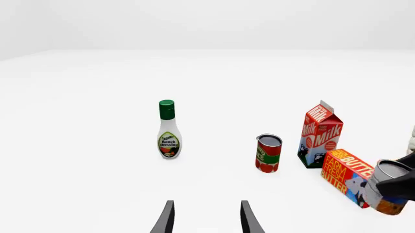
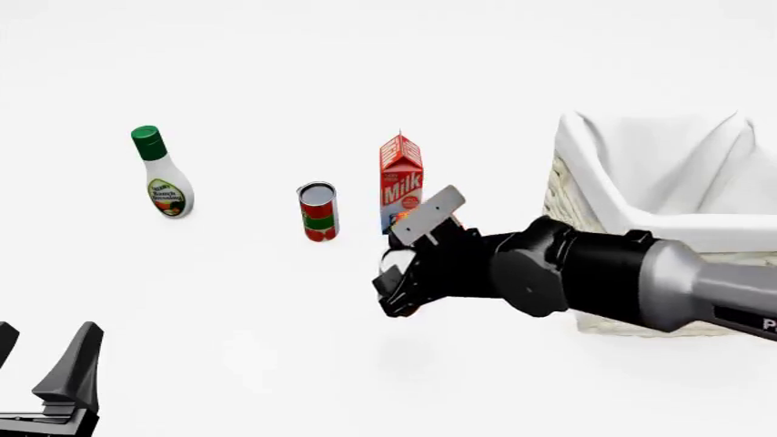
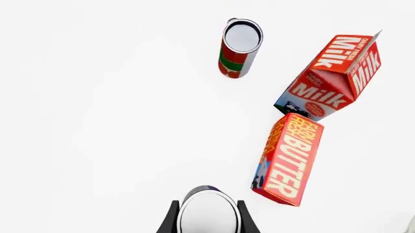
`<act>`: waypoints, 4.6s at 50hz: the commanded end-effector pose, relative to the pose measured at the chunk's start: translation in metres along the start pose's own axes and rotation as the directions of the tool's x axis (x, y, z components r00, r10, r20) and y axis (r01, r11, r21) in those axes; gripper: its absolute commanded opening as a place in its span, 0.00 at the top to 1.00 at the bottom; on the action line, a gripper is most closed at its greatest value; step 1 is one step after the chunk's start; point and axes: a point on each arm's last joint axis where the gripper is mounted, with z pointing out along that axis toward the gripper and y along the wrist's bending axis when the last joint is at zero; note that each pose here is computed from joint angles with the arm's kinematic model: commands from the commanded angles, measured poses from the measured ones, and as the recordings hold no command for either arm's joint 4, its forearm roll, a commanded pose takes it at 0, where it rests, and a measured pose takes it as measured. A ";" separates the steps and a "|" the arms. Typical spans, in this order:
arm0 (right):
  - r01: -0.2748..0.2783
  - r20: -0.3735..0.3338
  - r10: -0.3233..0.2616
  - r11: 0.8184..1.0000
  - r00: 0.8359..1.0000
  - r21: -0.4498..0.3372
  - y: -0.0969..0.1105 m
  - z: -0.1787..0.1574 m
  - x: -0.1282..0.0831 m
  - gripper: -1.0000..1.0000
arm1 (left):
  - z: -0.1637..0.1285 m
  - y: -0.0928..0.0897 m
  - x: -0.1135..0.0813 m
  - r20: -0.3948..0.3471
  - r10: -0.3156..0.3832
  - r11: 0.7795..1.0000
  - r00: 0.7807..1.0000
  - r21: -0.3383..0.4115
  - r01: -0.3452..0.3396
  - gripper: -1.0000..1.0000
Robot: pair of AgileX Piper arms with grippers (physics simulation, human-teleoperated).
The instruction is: Pick the alphabet soup and place it in the basket.
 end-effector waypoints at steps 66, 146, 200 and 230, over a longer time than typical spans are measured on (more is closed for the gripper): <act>-0.200 0.324 0.050 0.872 0.945 0.447 -0.131 -0.222 -0.059 1.00 | 0.000 0.000 0.000 0.000 0.000 1.000 1.000 0.000 0.000 0.00; -0.357 0.310 0.196 0.681 0.930 0.640 -0.223 -0.203 0.004 1.00 | 0.000 0.000 0.000 0.000 0.000 1.000 1.000 0.000 0.000 0.00; -0.353 0.244 0.255 0.666 0.936 0.658 -0.268 -0.153 0.034 1.00 | 0.000 0.000 0.000 0.000 0.000 1.000 1.000 0.000 0.000 0.00; -0.361 0.226 0.285 0.655 0.932 0.664 -0.283 -0.135 0.050 1.00 | 0.000 0.000 0.000 0.000 0.000 1.000 1.000 0.000 0.000 0.00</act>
